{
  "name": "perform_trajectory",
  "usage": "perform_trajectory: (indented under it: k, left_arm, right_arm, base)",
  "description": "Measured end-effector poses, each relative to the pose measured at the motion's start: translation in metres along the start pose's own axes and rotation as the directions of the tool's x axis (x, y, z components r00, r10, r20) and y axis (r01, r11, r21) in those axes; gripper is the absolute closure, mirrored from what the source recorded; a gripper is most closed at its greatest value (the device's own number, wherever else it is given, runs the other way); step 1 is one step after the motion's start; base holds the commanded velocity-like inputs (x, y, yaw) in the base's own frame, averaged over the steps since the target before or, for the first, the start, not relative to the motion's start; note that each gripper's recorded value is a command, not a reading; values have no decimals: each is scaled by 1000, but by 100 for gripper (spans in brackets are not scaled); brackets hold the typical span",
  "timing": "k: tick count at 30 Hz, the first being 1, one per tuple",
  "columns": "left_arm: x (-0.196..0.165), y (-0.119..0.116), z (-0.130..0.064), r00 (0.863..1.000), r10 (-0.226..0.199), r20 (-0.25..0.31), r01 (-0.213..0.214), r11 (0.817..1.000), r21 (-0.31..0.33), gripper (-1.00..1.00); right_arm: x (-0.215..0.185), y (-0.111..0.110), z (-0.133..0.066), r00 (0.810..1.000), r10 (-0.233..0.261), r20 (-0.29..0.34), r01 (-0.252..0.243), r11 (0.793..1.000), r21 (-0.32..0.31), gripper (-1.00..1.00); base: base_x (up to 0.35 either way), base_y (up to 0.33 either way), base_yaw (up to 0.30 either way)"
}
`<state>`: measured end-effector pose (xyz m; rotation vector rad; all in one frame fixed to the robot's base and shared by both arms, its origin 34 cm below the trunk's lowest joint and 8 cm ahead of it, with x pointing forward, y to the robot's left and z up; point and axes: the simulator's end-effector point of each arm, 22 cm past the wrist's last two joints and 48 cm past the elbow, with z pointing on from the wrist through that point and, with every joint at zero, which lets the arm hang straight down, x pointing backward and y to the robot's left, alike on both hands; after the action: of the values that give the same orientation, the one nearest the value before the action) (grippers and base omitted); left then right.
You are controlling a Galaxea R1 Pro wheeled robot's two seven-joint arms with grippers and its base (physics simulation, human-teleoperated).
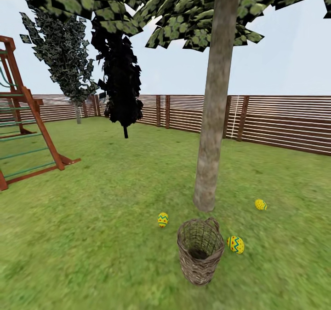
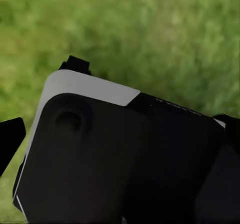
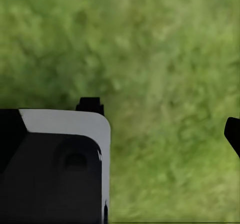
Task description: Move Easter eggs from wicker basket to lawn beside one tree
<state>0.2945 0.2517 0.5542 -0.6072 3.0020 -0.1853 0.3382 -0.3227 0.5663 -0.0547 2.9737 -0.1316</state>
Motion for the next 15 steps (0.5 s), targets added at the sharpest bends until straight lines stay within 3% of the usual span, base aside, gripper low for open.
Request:
perform_trajectory:
  k: [8,15]
  left_arm:
    - [33,15,-7,1000,-4,-26,3,1000,-20,-100]
    - [70,28,-13,998,-8,-62,5,999,-38,-100]
  right_arm:
    - [42,26,-7,1000,-13,-7,13,1000,22,-100]
    - [86,33,-14,999,-20,-45,20,1000,16,-100]
  base:
    - [0,0,0]
    - [0,0,0]
